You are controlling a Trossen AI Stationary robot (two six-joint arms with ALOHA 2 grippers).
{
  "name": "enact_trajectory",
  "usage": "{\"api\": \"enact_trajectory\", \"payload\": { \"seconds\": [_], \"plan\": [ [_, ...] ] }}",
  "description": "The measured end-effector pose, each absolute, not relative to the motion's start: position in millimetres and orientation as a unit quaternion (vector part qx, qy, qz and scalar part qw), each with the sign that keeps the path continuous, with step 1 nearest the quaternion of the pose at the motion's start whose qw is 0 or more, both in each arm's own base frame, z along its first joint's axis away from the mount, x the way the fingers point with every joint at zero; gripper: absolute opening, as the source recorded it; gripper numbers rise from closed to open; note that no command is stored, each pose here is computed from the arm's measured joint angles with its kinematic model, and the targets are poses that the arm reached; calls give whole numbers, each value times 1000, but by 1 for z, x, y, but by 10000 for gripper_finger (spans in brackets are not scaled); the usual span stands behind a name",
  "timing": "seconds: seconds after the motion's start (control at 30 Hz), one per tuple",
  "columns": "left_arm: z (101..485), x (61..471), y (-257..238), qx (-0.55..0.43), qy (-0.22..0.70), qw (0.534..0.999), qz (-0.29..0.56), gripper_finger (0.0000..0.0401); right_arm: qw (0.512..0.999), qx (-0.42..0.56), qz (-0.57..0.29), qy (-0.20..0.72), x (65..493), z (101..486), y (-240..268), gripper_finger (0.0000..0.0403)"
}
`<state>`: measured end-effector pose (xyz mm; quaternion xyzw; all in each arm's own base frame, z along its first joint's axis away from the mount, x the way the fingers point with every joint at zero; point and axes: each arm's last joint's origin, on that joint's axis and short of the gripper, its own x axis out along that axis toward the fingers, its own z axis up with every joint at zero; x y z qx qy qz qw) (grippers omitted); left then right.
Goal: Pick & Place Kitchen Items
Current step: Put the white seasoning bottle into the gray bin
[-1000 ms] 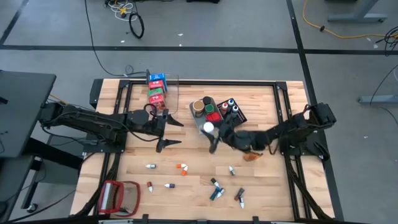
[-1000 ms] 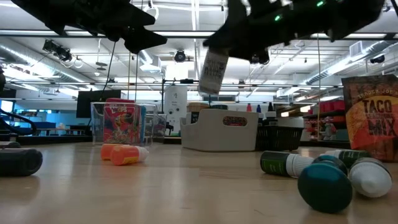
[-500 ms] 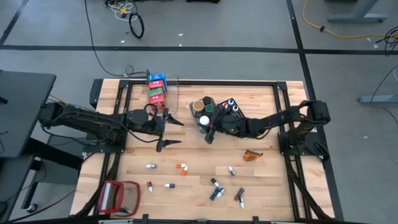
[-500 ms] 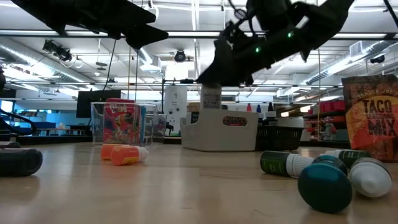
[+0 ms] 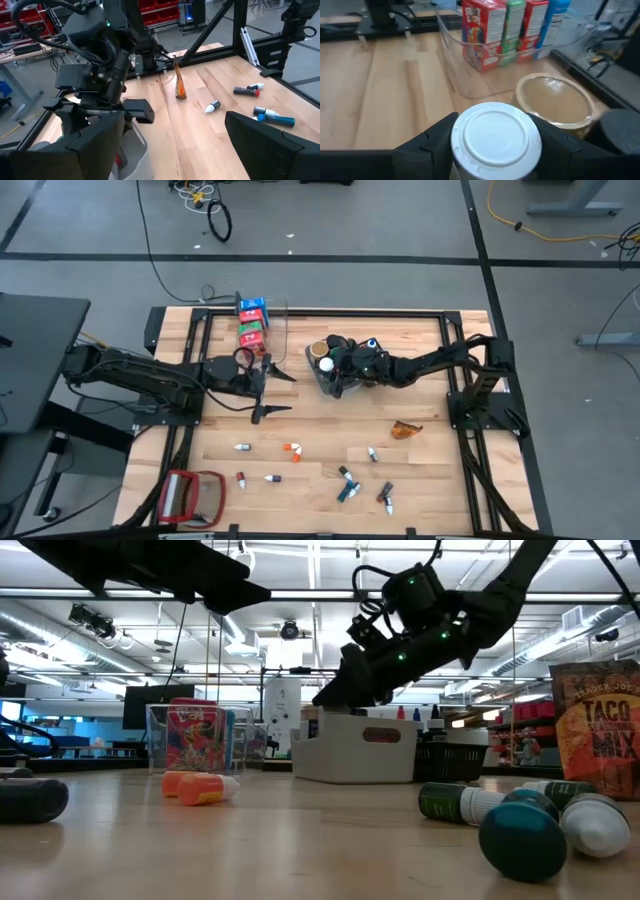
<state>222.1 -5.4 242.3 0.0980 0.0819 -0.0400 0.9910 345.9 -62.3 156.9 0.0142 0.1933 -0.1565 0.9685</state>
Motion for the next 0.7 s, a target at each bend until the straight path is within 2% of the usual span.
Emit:
{"api": "enact_trajectory", "payload": {
  "seconds": [0.17,0.47,0.7],
  "plan": [
    [242,222,-5,100,83,991,-36,355,973,2,-136,188,348,152,-69,218],
    [242,222,-5,99,84,991,-36,355,971,-27,-127,199,348,150,-69,253],
    [242,222,-5,96,86,991,-36,355,975,-25,-128,182,348,152,-69,264]
  ]
}}
